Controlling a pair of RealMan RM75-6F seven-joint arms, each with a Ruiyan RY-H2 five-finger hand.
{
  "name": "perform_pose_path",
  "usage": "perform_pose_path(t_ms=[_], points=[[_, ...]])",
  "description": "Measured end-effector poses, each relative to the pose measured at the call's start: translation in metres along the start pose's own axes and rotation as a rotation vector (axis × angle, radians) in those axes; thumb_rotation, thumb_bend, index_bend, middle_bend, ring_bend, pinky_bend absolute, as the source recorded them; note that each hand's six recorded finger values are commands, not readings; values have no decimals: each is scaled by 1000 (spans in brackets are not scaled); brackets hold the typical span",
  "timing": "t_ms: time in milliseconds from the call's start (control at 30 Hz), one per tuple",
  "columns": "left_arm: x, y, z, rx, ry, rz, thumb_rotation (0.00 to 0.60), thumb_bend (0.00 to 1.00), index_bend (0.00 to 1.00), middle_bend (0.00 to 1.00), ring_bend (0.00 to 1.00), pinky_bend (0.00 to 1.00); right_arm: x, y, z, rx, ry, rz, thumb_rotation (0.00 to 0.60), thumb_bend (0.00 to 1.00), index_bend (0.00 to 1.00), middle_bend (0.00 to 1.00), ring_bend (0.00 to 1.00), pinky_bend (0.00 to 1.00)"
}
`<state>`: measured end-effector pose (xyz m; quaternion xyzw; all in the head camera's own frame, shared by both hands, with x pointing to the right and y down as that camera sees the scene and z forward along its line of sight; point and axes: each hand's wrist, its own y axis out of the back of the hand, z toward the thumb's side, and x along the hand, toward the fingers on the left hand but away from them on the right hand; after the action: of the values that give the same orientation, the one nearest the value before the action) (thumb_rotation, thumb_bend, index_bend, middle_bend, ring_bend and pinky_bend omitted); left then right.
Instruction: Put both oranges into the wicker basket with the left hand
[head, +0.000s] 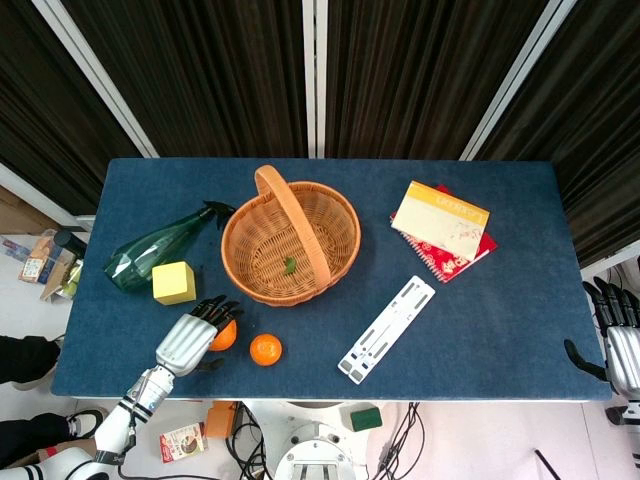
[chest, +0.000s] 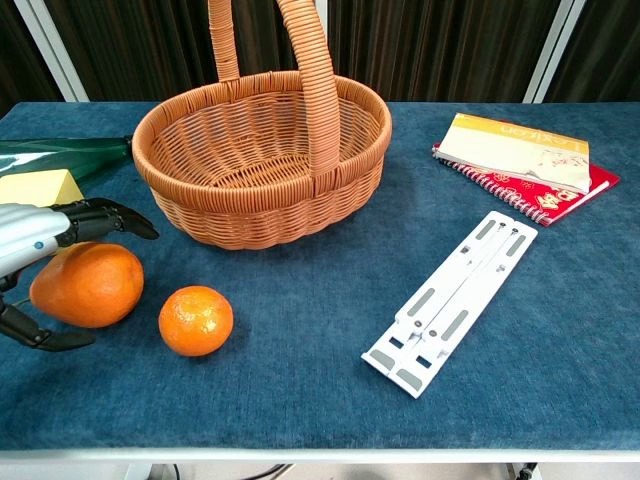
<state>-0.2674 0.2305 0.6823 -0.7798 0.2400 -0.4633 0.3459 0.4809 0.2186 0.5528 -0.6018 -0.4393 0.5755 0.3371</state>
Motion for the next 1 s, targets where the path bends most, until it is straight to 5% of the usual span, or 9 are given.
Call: perform_pose_path(t_ms=[467, 1000], points=[[6, -3, -5, -5, 16, -9, 600, 154, 163, 127, 79, 213, 1, 1, 1, 2, -1, -8, 600, 308, 0, 0, 0, 0], [13, -9, -9, 16, 43, -32, 600, 175, 323, 340, 285, 424, 1, 0, 0, 2, -2, -4, 600, 309, 0, 0, 0, 0]])
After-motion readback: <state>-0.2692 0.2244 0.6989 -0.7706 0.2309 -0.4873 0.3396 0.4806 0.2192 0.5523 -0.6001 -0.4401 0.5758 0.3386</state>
